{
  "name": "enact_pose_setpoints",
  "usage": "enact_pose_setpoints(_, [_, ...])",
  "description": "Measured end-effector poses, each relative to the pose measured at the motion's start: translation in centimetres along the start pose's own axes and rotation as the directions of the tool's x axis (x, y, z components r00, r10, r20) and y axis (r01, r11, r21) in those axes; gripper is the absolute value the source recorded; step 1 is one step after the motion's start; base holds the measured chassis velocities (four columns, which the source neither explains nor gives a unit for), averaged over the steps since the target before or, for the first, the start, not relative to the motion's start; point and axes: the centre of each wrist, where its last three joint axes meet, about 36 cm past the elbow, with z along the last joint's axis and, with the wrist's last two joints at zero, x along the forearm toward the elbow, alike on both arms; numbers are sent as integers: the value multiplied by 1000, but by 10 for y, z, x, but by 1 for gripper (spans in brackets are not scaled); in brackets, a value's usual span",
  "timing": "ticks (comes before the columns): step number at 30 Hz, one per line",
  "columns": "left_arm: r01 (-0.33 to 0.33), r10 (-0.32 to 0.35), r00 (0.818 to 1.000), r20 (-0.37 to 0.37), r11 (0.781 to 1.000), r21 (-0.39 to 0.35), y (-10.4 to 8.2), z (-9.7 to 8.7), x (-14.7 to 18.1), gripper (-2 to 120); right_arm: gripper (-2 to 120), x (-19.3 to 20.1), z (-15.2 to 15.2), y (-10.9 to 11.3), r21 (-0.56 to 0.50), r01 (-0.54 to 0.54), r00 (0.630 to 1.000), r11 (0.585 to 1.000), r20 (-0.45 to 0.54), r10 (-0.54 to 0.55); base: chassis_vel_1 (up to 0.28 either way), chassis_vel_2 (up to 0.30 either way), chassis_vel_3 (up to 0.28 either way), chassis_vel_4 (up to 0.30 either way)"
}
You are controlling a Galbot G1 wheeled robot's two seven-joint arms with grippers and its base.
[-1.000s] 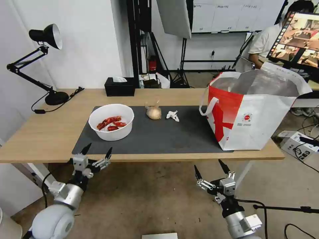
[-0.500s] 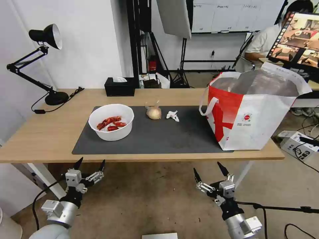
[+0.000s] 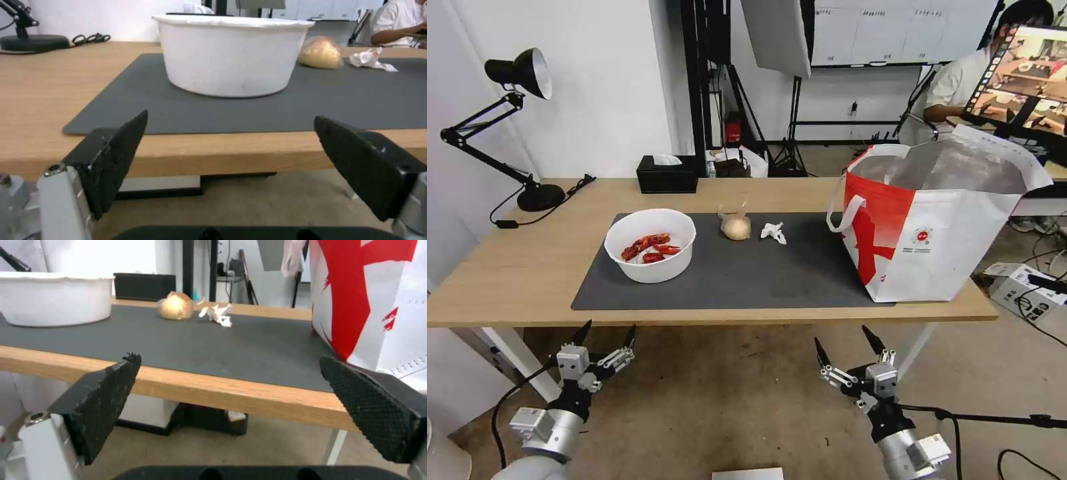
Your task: Pick up the trash from the table and place it into the takeout bag.
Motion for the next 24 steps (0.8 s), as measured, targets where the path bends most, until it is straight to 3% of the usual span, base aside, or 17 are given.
enact_pose_setpoints(12, [2,-2,1000,6,1000,3,0,-2,-2,100,100,-5,-3,-1,-4,32,999,999,-2,-32,0,0,0,0])
enact_pose_setpoints(24, [0,0,1000,0,1000,11,-2,-3,-4,100,100,-64,-39,-22,-43,190,980,981,64,-187,0,0,0,0])
